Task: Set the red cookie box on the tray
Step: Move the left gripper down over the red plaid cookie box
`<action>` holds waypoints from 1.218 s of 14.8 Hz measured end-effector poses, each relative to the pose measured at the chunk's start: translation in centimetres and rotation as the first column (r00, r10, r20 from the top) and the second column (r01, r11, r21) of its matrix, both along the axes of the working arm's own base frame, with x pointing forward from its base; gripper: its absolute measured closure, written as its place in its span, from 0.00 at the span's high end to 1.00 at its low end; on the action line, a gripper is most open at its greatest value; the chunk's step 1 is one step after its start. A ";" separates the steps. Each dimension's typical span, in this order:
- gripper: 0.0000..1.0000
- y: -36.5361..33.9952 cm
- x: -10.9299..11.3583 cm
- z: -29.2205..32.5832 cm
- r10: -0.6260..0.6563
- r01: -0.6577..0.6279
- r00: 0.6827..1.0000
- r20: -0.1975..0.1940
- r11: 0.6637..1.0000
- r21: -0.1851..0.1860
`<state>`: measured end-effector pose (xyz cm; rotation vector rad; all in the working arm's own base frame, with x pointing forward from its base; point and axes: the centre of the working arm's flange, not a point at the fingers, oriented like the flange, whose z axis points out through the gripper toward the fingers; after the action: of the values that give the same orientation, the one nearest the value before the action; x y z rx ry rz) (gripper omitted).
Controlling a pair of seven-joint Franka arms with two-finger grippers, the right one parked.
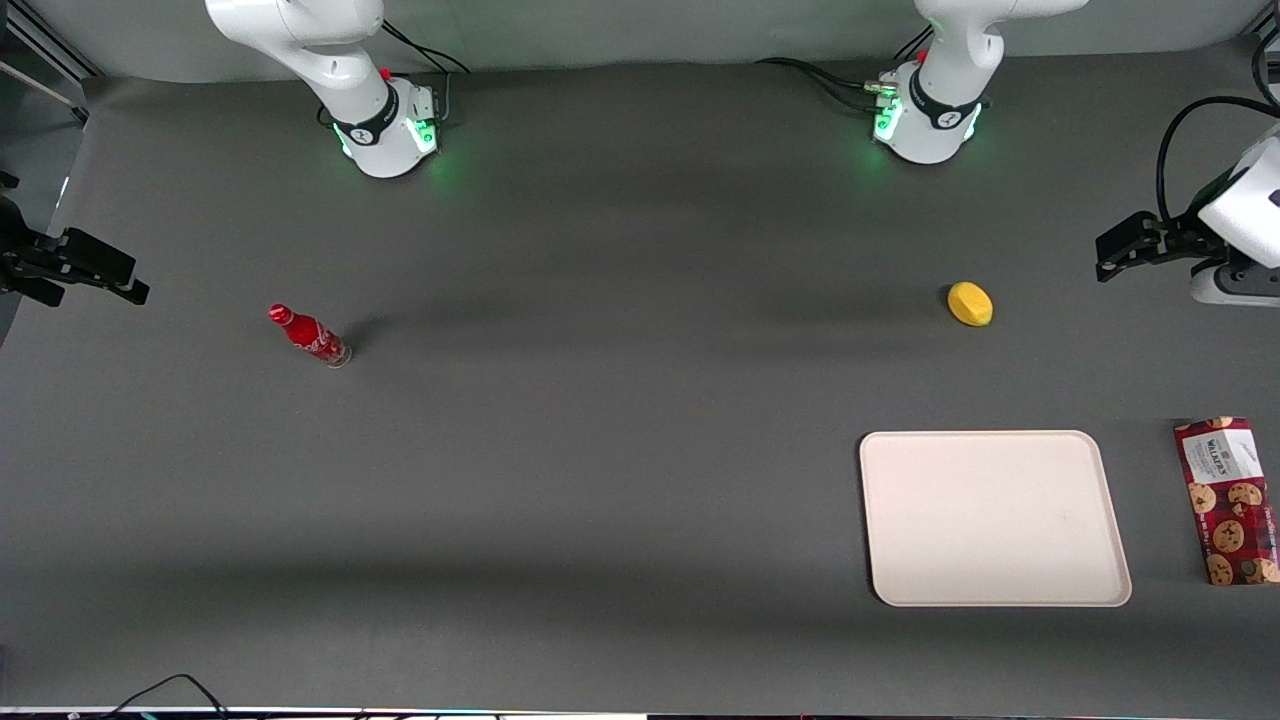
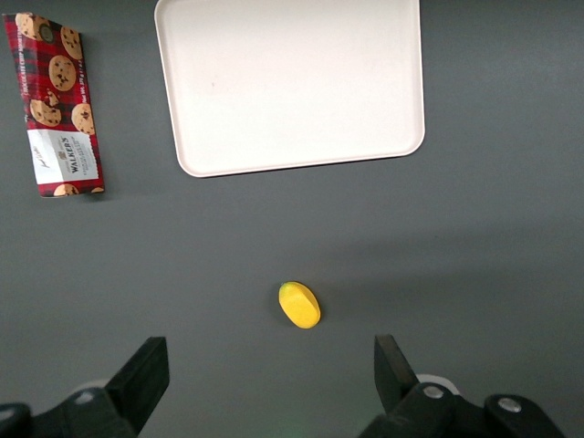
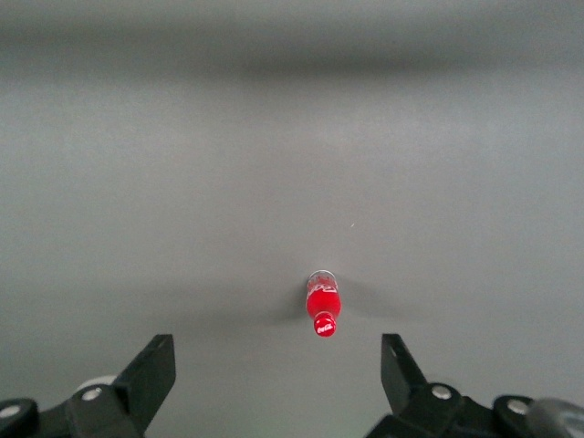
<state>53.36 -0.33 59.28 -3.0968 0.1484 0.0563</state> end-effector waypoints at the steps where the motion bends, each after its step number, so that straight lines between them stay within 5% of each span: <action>1: 1.00 0.0 0.1 -0.1 0.000 0.000 1.000 -0.002 1.000 0.000; 13: 1.00 1.0 0.3 -0.5 0.016 -0.016 1.000 -0.009 1.000 0.001; 18: 1.00 13.1 2.1 -3.7 -0.006 0.006 1.000 0.027 1.000 0.011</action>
<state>55.50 12.76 55.56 -3.0849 0.1554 0.0157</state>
